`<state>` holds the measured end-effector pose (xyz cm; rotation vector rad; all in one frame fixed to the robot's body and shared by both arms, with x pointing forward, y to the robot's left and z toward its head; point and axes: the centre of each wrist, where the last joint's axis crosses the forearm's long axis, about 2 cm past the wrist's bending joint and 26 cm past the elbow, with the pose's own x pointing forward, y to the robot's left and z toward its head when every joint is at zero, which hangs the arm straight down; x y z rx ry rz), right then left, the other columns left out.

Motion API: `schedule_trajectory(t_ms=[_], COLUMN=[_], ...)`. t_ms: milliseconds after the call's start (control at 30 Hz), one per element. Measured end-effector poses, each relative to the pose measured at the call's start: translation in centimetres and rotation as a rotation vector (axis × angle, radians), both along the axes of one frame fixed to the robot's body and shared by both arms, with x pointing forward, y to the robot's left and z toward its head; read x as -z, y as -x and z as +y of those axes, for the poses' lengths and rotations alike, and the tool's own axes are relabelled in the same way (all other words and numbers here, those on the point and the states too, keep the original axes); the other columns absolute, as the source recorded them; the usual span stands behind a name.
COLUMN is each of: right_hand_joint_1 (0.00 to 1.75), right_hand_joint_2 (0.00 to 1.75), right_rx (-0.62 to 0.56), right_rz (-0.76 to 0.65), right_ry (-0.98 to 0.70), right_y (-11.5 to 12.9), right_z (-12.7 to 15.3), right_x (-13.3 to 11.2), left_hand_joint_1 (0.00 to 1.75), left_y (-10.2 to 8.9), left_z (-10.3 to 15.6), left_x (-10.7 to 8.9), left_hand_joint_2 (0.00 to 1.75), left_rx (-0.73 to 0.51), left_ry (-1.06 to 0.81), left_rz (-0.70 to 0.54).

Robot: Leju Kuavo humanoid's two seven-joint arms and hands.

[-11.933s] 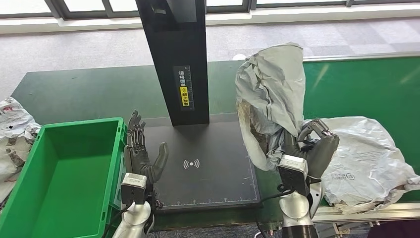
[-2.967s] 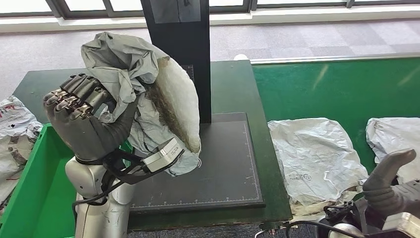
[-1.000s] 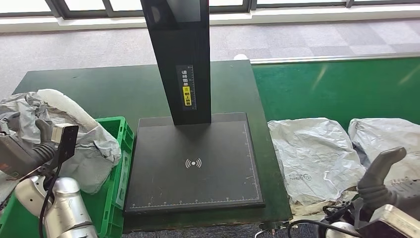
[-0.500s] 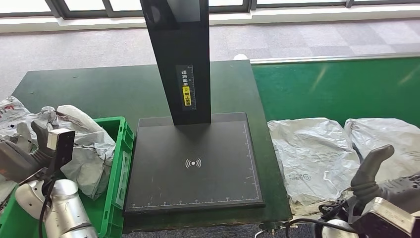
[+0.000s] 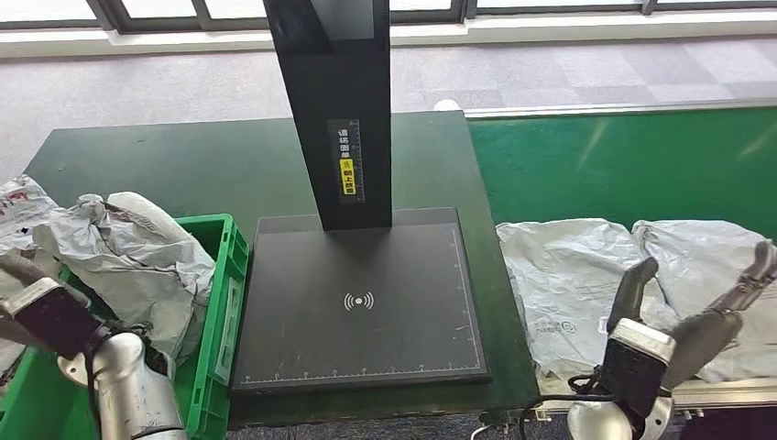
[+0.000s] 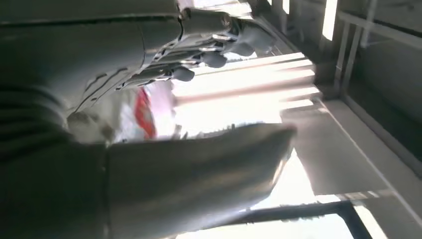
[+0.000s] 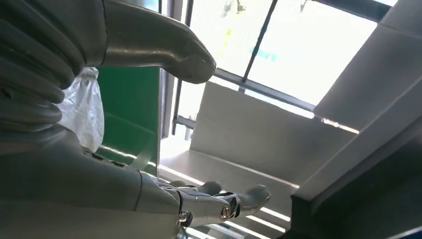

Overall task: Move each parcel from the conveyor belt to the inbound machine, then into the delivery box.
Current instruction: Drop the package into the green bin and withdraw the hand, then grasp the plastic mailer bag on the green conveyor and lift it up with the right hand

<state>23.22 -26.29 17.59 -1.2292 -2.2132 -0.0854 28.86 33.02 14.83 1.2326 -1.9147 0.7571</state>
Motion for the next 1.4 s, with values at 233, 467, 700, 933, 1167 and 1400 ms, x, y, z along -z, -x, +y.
schedule_trajectory(t_ms=[233,467,700,933,1167,1400], right_hand_joint_1=[0.0,0.0,0.0,0.0,0.0,0.0], right_hand_joint_2=[1.75,1.75,1.75,1.75,1.75,1.75], right_rx=[0.021,0.104,0.104,0.132,0.197,0.189], right_rz=[0.123,0.454,0.545,0.634,0.898,1.187], right_ry=[0.066,0.233,0.216,0.185,0.102,0.004], right_y=[-0.4,-1.8,-2.3,-2.8,-3.6,-3.4], right_z=[0.4,-0.3,-0.5,-0.2,-0.2,-1.5], right_x=[1.5,6.9,9.0,9.9,12.8,16.3], left_hand_joint_1=[0.0,0.0,0.0,0.0,0.0,0.0], left_y=[-2.4,-3.4,-2.9,-2.9,-2.6,-2.4], left_z=[-4.7,-10.7,-12.6,-13.3,-14.5,-14.9], left_x=[-2.1,-3.9,-3.8,-4.0,-4.5,-4.7], left_hand_joint_2=[1.75,1.75,1.75,1.75,1.75,1.75], left_rx=[0.357,0.891,0.984,1.098,1.281,1.325], left_ry=[0.018,0.012,-0.003,-0.005,0.01,0.011], left_rz=[-0.124,-0.253,-0.249,-0.273,-0.319,-0.328])
